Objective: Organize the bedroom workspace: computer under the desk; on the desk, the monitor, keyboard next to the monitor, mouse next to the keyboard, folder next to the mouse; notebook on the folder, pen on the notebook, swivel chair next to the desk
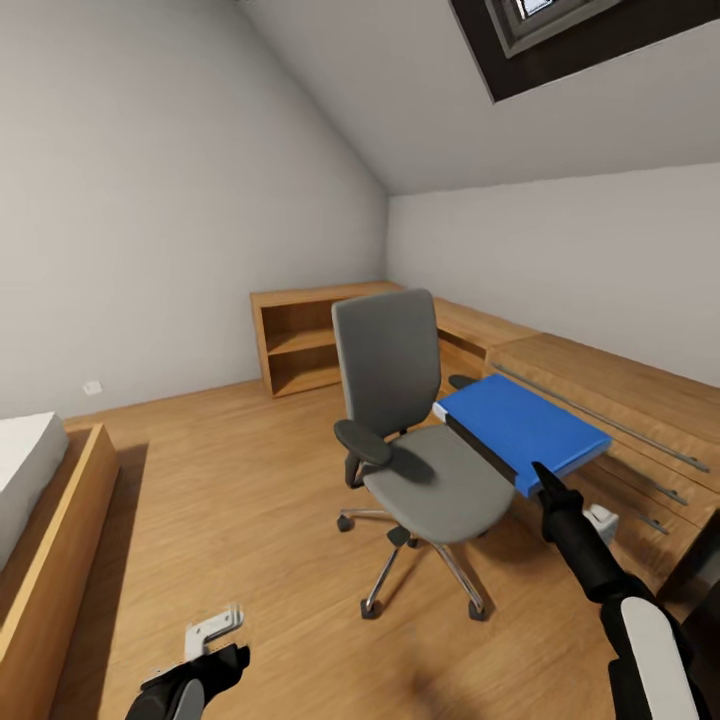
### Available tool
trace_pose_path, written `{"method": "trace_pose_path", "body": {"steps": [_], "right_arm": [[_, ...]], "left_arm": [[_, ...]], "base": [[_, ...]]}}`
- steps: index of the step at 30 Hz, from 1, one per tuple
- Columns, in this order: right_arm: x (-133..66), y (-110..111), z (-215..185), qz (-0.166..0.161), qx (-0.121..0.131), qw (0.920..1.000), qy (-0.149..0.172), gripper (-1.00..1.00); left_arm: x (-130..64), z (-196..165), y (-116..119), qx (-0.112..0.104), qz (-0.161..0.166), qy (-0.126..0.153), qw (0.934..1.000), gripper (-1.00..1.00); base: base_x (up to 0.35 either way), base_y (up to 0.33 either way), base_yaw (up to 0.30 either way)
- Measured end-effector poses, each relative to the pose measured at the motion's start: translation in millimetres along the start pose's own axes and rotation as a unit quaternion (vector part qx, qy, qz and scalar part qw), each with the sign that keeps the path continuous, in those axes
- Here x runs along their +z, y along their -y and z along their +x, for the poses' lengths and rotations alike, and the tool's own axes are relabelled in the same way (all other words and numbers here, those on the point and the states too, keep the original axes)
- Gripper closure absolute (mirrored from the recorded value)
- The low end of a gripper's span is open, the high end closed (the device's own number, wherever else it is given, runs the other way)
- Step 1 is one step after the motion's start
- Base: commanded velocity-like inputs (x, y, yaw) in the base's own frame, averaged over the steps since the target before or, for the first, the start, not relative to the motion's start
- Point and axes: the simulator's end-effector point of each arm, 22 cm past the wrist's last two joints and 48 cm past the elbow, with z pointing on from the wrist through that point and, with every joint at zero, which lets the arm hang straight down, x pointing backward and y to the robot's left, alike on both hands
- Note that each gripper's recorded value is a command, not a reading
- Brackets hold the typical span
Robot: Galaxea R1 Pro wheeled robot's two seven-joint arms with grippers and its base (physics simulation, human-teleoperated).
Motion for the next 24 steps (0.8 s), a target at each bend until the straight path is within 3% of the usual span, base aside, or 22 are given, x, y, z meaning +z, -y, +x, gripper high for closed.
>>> {"method": "trace_pose_path", "body": {"steps": [7,13,24], "right_arm": [[-3.3,-11.9,-1.7,0.002,-0.002,1.0,-0.002,1.0],[-3.0,-21.1,-3.6,0.004,-0.002,1.0,-0.002,1.0],[1.9,-41.3,0.8,0.006,0.011,0.9999,-0.004,1.0]], "left_arm": [[9.2,9.3,-12.5,-0.006,-0.023,0.023,0.9995,-1.0],[9.6,-2.4,-26.7,-0.021,-0.039,0.073,0.9963,-1.0],[-4.6,-13.4,-29.5,-0.022,-0.046,0.08,0.9955,-1.0]], "base": [[0.0,0.0,0.0],[0.0,0.0,0.0],[-0.005,0.0,0.0]]}}
